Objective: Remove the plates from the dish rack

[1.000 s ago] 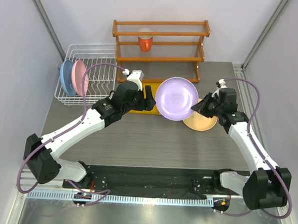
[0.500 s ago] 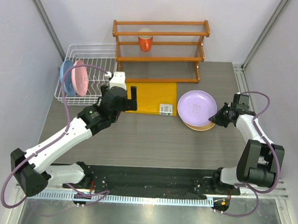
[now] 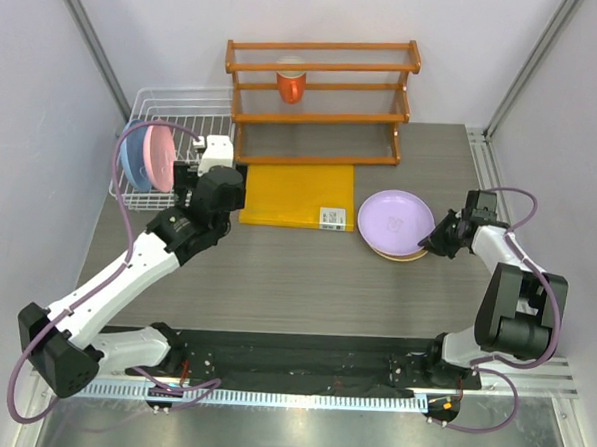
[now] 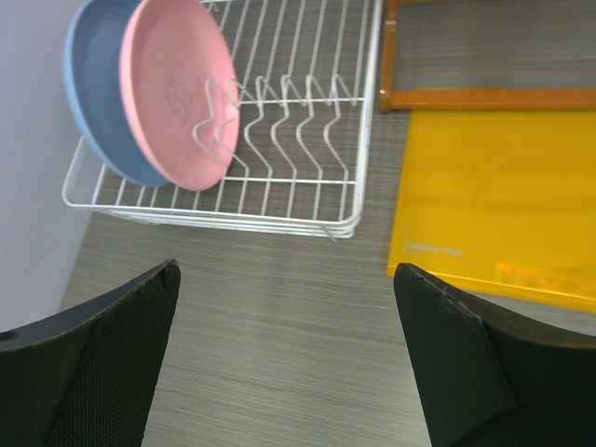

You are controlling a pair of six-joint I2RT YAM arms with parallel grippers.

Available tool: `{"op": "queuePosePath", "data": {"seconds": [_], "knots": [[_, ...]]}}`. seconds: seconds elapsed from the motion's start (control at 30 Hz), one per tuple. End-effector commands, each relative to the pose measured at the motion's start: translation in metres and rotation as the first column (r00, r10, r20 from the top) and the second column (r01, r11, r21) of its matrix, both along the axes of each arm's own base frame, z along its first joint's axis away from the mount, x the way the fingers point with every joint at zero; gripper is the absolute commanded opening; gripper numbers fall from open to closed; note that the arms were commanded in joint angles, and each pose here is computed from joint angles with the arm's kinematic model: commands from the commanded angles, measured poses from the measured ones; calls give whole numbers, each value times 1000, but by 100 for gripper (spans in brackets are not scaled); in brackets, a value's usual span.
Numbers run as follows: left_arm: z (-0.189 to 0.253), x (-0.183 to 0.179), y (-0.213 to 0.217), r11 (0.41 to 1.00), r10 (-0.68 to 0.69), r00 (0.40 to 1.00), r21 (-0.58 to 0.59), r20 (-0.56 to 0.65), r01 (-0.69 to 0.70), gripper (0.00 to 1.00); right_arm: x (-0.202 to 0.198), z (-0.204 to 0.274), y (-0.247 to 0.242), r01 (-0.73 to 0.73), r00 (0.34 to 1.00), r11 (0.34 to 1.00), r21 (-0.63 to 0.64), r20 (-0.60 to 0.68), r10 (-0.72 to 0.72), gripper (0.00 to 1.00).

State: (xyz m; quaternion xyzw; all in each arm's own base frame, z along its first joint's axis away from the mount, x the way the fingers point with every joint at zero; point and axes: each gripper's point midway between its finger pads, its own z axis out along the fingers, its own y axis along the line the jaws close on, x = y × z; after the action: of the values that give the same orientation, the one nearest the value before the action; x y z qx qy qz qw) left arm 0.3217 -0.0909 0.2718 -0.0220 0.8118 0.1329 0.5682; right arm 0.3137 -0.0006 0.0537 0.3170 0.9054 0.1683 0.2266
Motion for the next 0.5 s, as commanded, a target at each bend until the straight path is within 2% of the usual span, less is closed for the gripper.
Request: {"op": "queuePosePath", "data": {"seconds": [0.0,0.13,0.17,0.33,0.4,0.47], "knots": [[2,9,26,998,57,998,6,2,-57,96,12,9,-8,6,999,1000,-26,52,-5,18],[1,17,44,996,88,996,-4,-9,-88,96,11,10,-12,11,998,999,-41,55,-8,22],[2,18,47,996,87,996,-9,-8,-87,96,12,10,-10,4,998,999,-36,57,-2,38],[2,30,65,993,116,993,-12,-18,-116,96,11,18,-12,0,997,999,-53,75,4,67],[2,35,75,990,137,990,-14,-24,-137,96,10,24,-16,8,997,997,-79,80,-2,72],[0,44,81,990,140,990,-14,-24,-140,95,8,38,-21,21,994,994,-111,106,-9,72]]}}
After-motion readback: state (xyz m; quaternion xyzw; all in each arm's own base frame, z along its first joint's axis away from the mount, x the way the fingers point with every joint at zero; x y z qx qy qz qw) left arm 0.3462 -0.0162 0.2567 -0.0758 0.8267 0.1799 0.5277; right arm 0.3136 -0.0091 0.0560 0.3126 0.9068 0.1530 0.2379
